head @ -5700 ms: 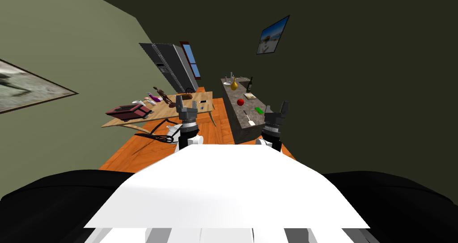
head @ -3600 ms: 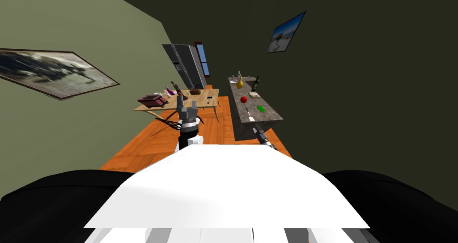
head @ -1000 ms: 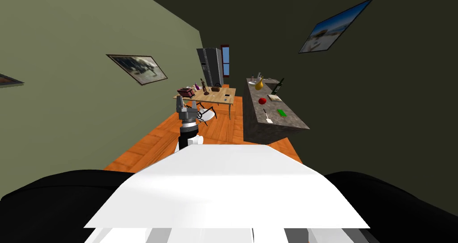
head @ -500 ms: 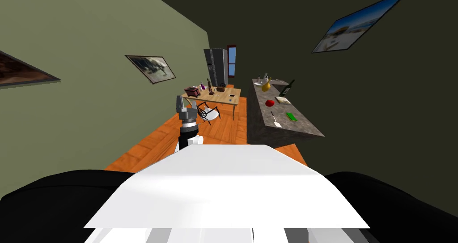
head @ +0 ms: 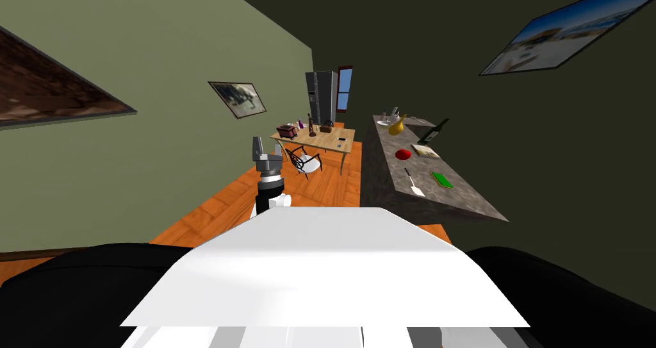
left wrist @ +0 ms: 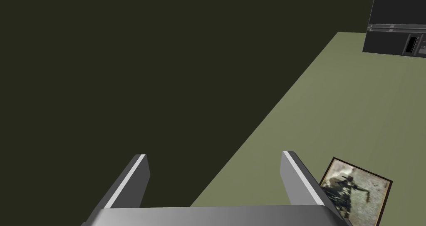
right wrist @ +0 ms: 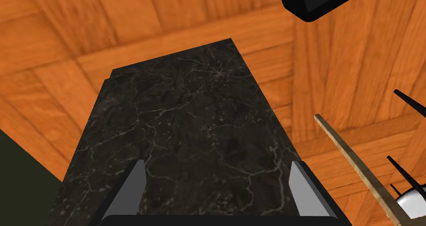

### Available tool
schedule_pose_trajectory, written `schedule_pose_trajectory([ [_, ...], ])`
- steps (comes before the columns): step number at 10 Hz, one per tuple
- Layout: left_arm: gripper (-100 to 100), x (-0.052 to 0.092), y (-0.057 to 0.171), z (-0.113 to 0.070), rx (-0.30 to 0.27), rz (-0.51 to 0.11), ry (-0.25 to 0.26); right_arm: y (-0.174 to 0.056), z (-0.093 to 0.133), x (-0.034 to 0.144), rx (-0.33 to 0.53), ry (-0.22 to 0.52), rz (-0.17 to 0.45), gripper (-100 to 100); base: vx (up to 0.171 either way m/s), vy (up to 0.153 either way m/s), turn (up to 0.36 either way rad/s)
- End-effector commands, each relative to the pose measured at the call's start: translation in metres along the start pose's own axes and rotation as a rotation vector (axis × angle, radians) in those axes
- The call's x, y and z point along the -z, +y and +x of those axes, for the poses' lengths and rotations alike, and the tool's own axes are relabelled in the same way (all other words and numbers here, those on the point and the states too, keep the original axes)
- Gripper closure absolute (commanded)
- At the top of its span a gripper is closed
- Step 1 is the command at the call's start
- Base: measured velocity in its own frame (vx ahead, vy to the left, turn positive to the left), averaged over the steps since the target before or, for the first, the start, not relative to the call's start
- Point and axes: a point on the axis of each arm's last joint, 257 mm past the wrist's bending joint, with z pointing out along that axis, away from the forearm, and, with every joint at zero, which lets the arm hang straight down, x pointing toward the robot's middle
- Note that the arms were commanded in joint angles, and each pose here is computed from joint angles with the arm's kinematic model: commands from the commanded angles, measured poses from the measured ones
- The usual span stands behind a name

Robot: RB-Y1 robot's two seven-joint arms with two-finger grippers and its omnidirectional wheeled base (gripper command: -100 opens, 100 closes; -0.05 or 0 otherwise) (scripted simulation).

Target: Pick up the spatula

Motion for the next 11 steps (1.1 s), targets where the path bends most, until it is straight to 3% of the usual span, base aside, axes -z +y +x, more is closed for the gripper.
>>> schedule_pose_trajectory([
  [1,0,0.000,0.000,0.000,0.000,0.000,0.000,-0.025,-0.015,0.016,0.021,0.001,0.051,-100,0.161,0.082,0.269],
  [4,0,0.000,0.000,0.000,0.000,0.000,0.000,-0.047,-0.034,0.031,0.040,-0.006,0.101,-100,0.137,0.016,0.155],
  [7,0,0.000,0.000,0.000,0.000,0.000,0.000,-0.065,-0.058,0.046,0.052,-0.026,0.144,-100,0.224,-0.034,0.231],
  [11,0,0.000,0.000,0.000,-0.001,0.000,0.000,-0.068,-0.077,0.049,0.045,-0.059,0.151,-100,0.203,-0.140,0.184],
])
